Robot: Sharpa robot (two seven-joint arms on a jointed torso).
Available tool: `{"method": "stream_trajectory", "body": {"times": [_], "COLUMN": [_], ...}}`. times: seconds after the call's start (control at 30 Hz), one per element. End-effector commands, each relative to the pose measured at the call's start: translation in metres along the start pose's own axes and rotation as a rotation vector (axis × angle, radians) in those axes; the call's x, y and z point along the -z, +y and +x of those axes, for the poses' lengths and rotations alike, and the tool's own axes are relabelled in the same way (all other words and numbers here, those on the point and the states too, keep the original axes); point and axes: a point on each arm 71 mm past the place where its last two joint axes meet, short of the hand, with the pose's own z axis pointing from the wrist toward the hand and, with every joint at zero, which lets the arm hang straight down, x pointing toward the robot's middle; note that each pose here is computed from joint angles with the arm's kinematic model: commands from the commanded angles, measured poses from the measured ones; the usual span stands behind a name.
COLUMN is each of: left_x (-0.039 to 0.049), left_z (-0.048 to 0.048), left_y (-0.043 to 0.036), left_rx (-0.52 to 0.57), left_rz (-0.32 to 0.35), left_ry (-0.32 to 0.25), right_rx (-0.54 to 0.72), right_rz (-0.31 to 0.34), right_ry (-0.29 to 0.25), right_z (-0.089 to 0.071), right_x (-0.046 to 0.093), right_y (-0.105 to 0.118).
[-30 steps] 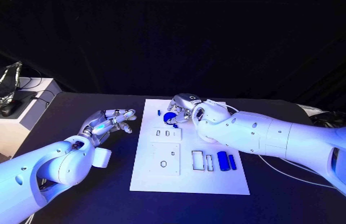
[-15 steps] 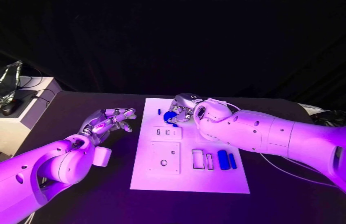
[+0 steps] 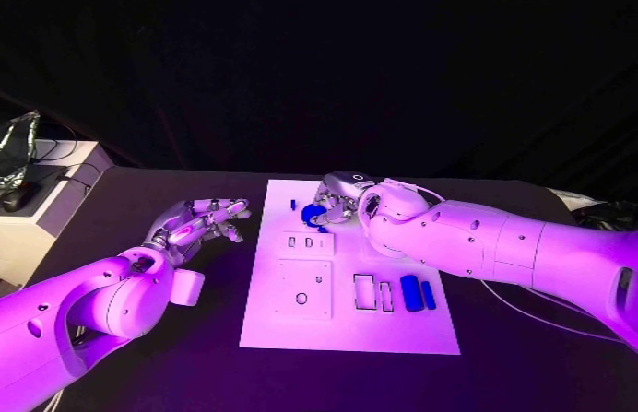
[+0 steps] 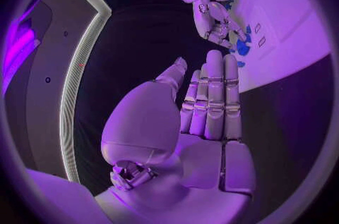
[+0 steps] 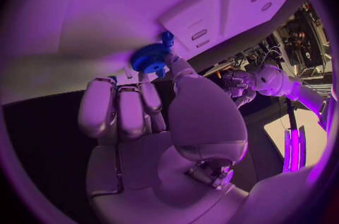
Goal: Assemble the parts on the task board
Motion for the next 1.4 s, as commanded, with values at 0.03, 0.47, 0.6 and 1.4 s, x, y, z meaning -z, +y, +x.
{"method": "stream_trajectory", "body": {"times": [0.03,0.47,0.6,1.4], "left_x": [-0.0001,-0.0003,-0.0004,0.0002], "left_z": [0.0024,0.0025,0.0022,0.0015], "left_y": [-0.0007,-0.0006,-0.0005,-0.0003], "left_rx": [0.004,0.004,0.004,0.004], "left_rz": [0.007,0.007,0.007,0.006], "left_ry": [0.019,0.019,0.018,0.019], "right_rx": [0.017,0.009,-0.034,0.01], "right_rz": [-0.003,-0.05,-0.092,-0.072], "right_ry": [0.034,-0.094,-0.16,-0.214], "right_z": [0.008,-0.001,-0.006,-0.012], "right_x": [0.002,0.003,0.005,0.014], "right_y": [-0.001,0.006,0.009,-0.005]}}
